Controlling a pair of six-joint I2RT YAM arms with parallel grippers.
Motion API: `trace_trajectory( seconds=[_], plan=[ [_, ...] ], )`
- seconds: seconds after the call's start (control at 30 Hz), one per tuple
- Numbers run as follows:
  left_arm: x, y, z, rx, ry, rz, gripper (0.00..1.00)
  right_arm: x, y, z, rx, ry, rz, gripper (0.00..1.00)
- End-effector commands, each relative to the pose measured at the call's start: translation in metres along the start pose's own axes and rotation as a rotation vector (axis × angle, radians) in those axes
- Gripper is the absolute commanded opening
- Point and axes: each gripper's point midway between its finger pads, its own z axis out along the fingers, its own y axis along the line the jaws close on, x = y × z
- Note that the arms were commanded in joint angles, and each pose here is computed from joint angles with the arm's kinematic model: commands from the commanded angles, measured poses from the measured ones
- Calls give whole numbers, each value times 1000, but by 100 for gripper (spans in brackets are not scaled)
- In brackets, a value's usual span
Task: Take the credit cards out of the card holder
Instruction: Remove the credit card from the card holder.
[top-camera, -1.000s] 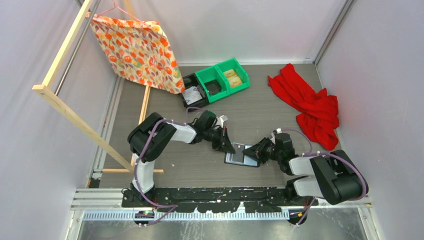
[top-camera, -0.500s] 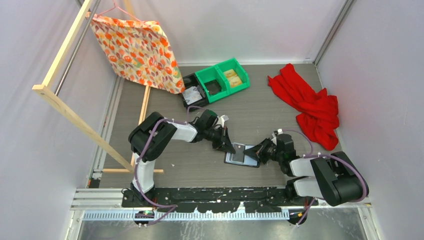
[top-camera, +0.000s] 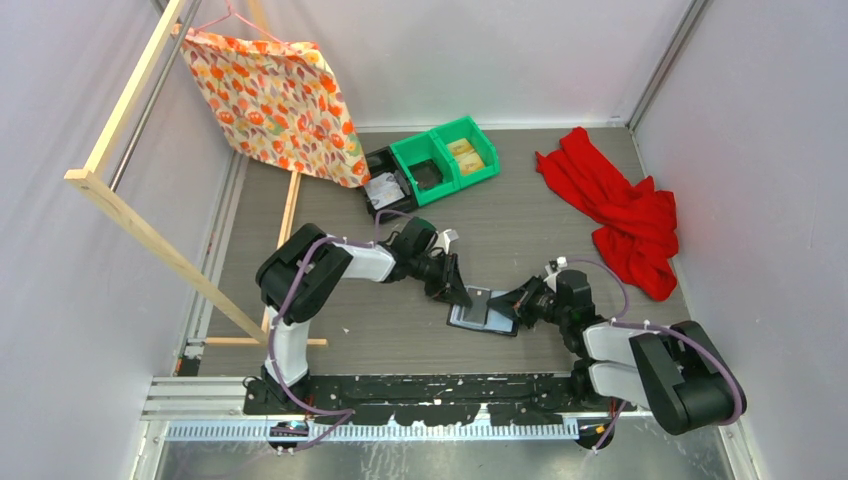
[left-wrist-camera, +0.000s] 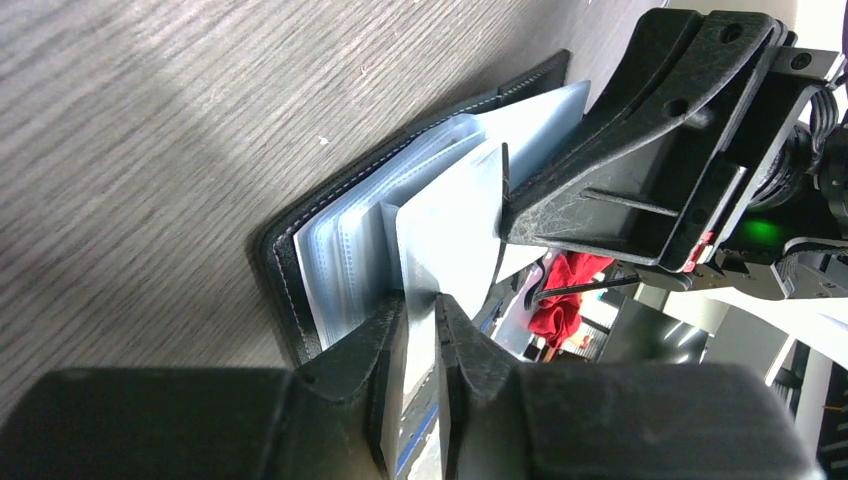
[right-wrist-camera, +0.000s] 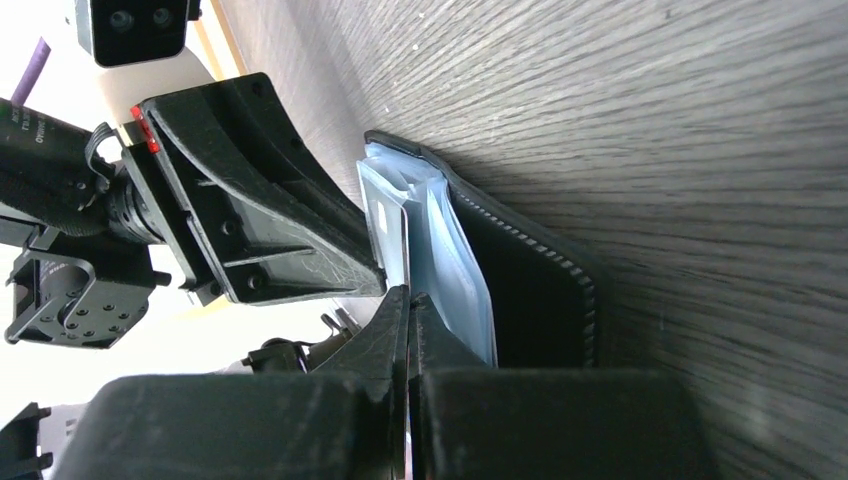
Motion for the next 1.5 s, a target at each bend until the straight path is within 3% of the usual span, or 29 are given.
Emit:
trace_trajectory(
  seconds=[0.0,0.1,0.33,1.0,1.13,1.47],
  plan=[
    [9,43,0,-158,-28,-47,16,4,21,-4,-76,23,-41,1],
    [8,33,0,-96,-40,-51,1,4,19,-5,-67,19,-45,1],
    [2,26,0,-43,-71,-63,1,5,8,-5,-41,10,-45,1],
    [8,57,-10,-144,-116,-135,1,9,8,-8,-69,37,-95,1],
    [7,55,-8,-139,-110,-135,1,10,15,-5,-97,64,-75,15],
    [8,55,-8,-143,-101,-133,0,13,17,4,-147,116,-46,29]
  ],
)
